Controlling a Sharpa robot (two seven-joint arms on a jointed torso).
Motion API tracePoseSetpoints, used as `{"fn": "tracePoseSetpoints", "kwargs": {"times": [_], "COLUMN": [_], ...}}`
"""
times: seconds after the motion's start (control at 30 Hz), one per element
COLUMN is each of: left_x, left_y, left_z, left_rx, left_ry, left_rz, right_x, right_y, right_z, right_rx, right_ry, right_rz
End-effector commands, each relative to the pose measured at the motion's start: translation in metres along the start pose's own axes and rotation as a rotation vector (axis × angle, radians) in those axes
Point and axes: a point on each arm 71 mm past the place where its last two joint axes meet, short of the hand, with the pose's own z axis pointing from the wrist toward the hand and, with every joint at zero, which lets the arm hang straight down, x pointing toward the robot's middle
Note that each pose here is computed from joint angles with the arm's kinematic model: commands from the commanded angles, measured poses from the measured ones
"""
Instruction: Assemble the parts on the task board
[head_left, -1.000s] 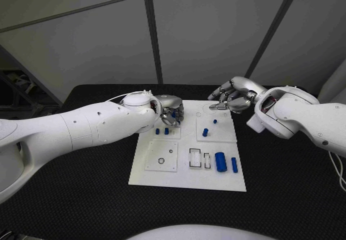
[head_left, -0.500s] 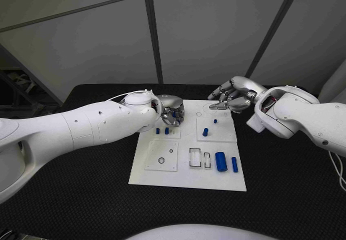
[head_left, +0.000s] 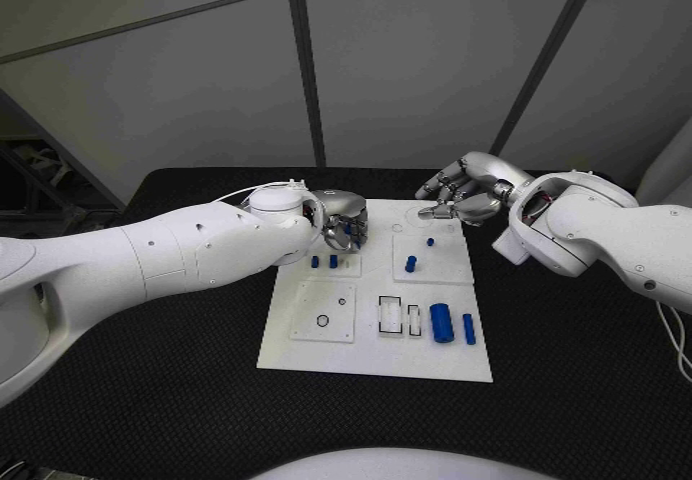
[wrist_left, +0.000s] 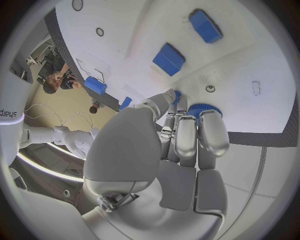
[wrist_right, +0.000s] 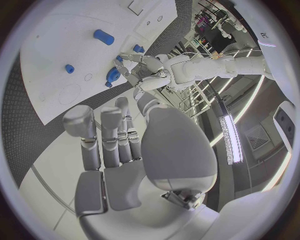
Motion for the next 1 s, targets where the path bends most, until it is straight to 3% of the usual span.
{"fn": "tracePoseSetpoints", "kwargs": {"times": [0.03, 0.3, 0.57, 0.73, 1.0], "left_x": [0.0027, -0.0079, -0.0328, -0.0392, -0.0387], "left_y": [0.0003, 0.0008, 0.0033, 0.0107, 0.0303], "left_z": [-0.0025, -0.0089, -0.0180, -0.0260, -0.0395], "left_rx": [0.013, 0.027, 0.027, 0.007, -0.049], "left_ry": [-0.007, -0.059, -0.135, -0.141, -0.106], "left_rz": [0.007, -0.008, -0.045, -0.059, -0.078], "right_x": [-0.001, -0.001, -0.002, -0.003, -0.004], "right_y": [0.002, 0.001, 0.000, -0.001, -0.002], "right_z": [0.000, 0.000, 0.000, 0.000, -0.001], "right_rx": [-0.012, -0.011, -0.009, -0.007, -0.003], "right_ry": [0.000, -0.002, -0.006, -0.007, -0.009], "right_rz": [-0.002, -0.003, -0.003, -0.003, -0.004]}}
